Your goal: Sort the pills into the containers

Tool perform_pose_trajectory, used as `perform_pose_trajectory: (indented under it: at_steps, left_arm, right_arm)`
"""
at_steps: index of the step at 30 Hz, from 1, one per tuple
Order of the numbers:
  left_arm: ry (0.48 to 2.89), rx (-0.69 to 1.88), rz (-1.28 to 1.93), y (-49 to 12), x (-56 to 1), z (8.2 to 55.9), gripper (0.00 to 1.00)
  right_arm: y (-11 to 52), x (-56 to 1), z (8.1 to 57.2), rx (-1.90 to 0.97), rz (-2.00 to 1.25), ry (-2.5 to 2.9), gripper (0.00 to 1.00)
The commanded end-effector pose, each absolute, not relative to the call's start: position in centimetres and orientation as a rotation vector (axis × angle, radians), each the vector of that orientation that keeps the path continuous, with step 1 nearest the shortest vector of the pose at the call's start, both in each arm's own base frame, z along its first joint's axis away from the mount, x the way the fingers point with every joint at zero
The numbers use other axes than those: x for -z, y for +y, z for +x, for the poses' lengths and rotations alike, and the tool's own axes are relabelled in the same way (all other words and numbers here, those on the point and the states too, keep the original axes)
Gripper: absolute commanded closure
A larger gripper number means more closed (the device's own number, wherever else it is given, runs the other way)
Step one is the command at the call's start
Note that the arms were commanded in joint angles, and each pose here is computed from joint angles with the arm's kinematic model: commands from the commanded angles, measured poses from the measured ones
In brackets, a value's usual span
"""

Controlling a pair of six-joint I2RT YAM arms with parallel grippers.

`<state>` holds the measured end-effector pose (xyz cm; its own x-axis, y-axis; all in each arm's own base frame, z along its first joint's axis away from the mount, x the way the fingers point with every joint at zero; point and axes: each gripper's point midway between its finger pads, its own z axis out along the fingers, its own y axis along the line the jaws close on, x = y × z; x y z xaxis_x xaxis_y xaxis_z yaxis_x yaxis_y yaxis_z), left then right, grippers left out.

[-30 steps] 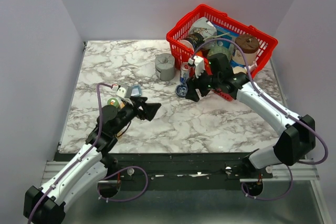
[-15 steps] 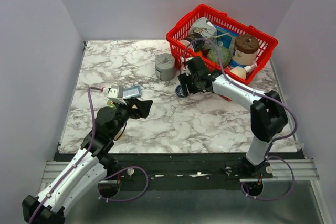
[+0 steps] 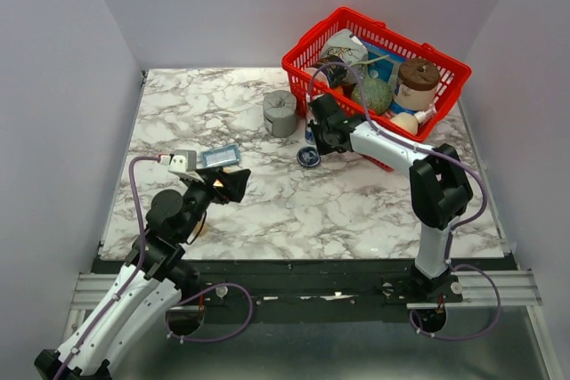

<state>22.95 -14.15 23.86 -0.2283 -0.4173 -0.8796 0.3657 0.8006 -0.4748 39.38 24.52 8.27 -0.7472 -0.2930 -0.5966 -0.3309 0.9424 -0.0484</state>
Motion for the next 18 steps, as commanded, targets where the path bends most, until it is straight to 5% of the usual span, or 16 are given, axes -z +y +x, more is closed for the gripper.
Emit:
perform_pose_trajectory:
  at_steps: [1, 10, 18]
  left_arm:
    - [1.629, 0.67, -0.043, -13.1, -25.2, 22.9, 0.03]
    - [1.603, 0.671, 0.016, -13.2, -26.1, 22.2, 0.02]
    - [1.629, 0.758, 0.078, -14.9, -25.0, 21.6, 0.03]
  right_arm:
    - [23.6, -9.4, 39.9, -0.011, -0.479, 2.41, 0.82]
    - [23.4, -9.8, 37.3, -0.03, -0.874, 2.246, 0.98]
    - [26.8, -10.9, 31.0, -0.127, -1.36, 1.877, 0.99]
